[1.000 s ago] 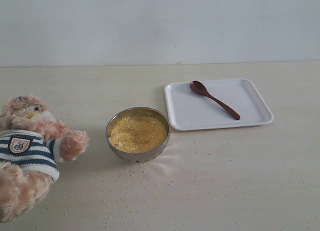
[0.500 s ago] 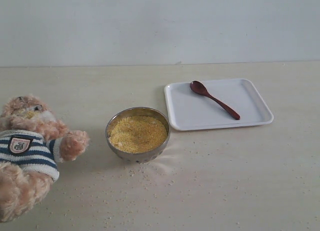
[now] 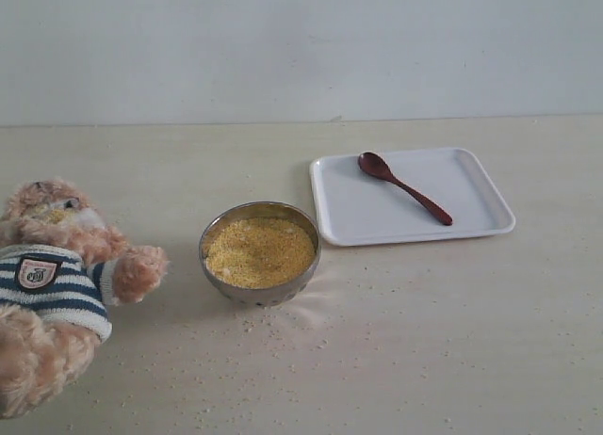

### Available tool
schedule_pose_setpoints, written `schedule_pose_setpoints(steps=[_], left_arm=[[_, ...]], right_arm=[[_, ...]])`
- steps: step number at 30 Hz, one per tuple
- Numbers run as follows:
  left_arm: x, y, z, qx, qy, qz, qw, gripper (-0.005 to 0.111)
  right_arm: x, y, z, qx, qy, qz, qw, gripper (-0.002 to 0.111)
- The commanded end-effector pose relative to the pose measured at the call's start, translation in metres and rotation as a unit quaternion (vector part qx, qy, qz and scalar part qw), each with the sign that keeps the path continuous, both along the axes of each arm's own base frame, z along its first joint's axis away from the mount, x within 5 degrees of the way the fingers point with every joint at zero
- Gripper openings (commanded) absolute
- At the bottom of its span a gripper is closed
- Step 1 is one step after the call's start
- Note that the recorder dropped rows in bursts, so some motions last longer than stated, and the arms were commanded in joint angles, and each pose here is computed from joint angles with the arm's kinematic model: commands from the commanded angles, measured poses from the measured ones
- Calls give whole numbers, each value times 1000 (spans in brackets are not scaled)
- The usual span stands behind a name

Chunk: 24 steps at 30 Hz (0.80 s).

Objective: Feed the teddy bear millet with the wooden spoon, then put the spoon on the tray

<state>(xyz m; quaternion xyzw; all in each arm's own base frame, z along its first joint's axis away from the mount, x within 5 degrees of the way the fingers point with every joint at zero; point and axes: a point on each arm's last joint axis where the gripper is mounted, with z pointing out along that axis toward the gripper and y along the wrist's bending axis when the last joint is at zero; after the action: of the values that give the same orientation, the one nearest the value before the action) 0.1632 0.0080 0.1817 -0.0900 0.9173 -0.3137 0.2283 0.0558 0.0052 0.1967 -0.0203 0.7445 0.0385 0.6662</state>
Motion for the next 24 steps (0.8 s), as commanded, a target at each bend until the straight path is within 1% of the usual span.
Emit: schedule_pose_setpoints(steps=[1, 24], left_arm=[[0, -1, 2, -9, -6, 5, 1000, 8], [1, -1, 3, -11, -9, 12, 1000, 8]], right_arm=[[0, 0, -1, 2, -3, -2, 1000, 0], [0, 0, -1, 2, -3, -2, 1000, 0]])
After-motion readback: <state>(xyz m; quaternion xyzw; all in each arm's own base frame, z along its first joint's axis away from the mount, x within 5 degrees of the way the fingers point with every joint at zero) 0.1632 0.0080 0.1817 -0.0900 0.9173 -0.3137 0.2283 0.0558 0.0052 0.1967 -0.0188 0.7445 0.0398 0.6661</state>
